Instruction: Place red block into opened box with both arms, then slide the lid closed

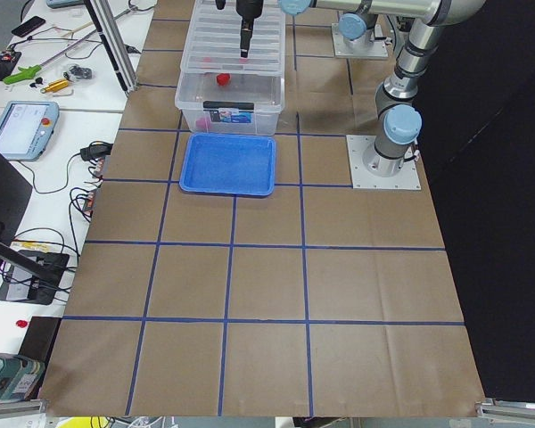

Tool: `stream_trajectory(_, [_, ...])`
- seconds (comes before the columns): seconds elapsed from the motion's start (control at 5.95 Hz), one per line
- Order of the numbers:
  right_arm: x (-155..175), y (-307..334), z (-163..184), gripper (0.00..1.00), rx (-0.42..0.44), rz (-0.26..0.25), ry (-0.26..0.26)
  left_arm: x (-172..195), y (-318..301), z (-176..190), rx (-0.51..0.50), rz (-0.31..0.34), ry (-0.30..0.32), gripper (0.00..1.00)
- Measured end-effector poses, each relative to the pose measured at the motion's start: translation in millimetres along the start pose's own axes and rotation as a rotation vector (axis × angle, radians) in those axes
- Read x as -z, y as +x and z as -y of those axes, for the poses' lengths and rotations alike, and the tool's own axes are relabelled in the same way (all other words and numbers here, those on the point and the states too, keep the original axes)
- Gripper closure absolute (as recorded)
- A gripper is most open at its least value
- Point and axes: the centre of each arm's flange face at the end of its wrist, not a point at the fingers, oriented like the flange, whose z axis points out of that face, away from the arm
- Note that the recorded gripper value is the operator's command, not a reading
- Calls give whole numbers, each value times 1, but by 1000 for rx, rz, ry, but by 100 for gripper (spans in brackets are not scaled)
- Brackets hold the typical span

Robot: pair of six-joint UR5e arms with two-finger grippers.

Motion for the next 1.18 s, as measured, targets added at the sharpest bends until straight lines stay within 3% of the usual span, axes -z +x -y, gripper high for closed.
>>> stream_trajectory(1.18, [17, -82, 5, 0, -16, -20, 26, -1, 0, 0, 0, 2, -2, 2])
